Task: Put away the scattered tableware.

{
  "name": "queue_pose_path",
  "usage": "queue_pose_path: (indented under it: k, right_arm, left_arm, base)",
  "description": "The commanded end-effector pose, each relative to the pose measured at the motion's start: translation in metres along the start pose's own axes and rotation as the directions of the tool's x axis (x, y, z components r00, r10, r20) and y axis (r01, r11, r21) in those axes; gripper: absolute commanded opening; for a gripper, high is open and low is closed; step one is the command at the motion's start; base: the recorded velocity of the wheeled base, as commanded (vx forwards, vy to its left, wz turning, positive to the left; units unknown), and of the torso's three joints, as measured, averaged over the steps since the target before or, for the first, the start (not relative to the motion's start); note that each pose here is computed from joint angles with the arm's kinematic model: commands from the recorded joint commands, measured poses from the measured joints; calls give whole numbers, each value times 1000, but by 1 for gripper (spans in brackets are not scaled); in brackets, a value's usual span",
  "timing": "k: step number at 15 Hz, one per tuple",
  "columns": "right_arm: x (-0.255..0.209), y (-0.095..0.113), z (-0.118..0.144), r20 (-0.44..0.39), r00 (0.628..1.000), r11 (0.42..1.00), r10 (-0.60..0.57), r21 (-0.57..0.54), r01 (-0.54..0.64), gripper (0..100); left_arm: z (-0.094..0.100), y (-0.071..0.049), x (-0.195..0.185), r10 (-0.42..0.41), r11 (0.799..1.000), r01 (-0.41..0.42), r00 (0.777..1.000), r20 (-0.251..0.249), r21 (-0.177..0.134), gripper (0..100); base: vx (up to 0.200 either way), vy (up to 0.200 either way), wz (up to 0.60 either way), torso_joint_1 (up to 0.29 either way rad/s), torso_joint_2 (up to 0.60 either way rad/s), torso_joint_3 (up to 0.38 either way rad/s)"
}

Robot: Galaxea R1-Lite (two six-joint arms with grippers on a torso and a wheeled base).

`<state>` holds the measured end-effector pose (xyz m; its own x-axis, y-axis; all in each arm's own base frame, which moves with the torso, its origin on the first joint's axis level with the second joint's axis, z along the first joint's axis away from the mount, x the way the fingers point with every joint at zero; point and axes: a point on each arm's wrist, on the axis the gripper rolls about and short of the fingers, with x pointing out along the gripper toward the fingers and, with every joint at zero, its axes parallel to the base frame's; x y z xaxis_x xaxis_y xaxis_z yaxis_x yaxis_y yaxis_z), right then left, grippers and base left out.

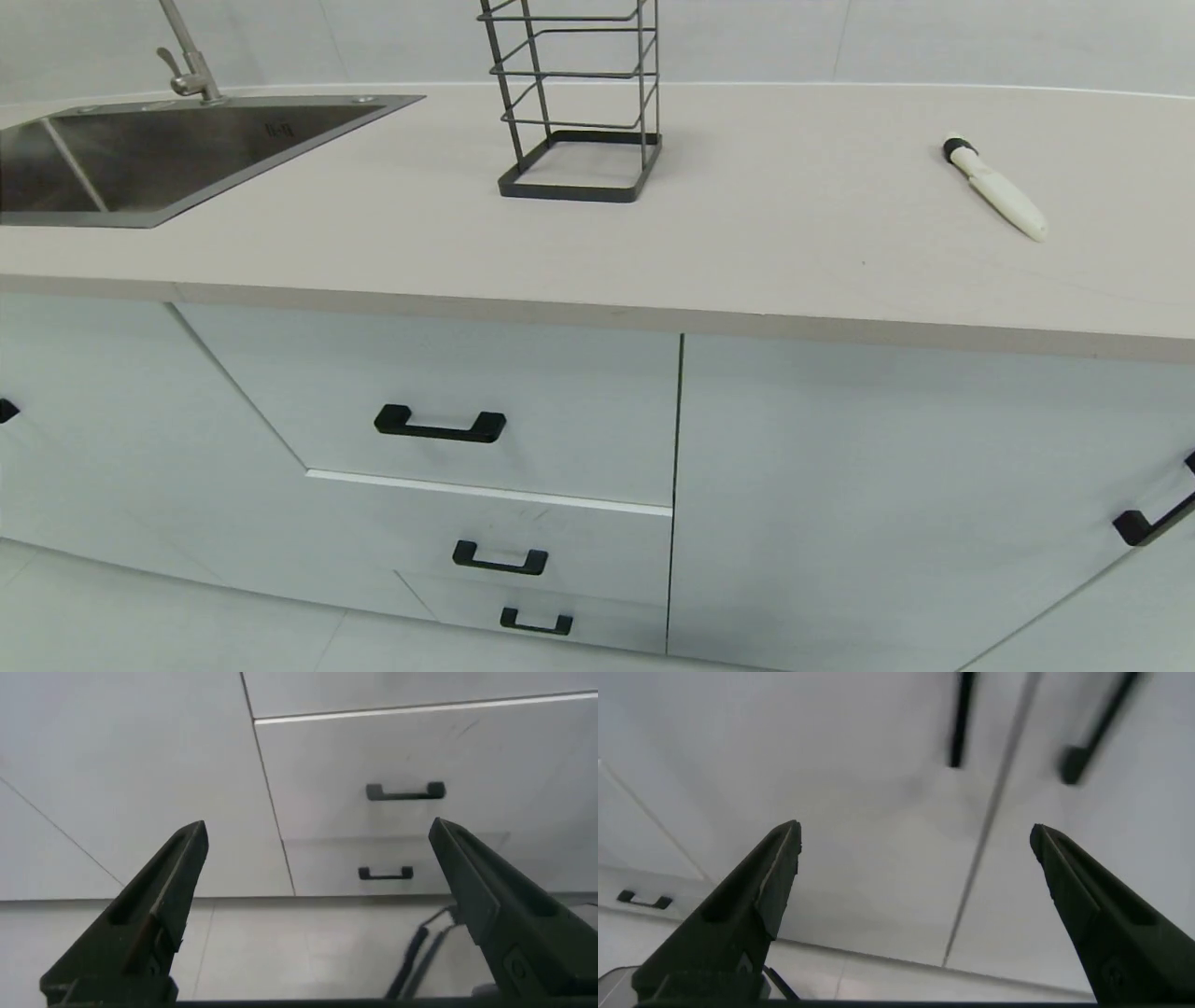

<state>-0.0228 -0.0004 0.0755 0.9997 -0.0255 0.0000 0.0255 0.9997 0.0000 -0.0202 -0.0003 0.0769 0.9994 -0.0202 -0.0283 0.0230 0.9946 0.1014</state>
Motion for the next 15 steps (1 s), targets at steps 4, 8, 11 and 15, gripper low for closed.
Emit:
queue_pose_path:
  k: [4,8,11,15]
  right_arm:
    - [0,0,0,-2,1000,1000,-1,0,1,100]
    - [0,0,0,0,1000,1000,-1,0,1,100]
    - [0,0,0,0,1000,1000,-1,0,1,100]
    - [0,0,0,0,1000,1000,-1,0,1,100]
  left_arm:
    - [-1,0,-3,28,999,-27,999,27,-24,100]
    - [-1,0,-3,28,998,-26,999,27,-52,100]
    - [-2,0,-3,31,998,-29,999,25,-59,100]
    - [-2,0,-3,40,993,-37,999,23,-115,100]
  base:
    - [0,0,-150,2,2,-1]
    - [0,0,-150,-1,2,1]
    - [0,0,0,0,0,0]
    - [0,0,0,0,0,0]
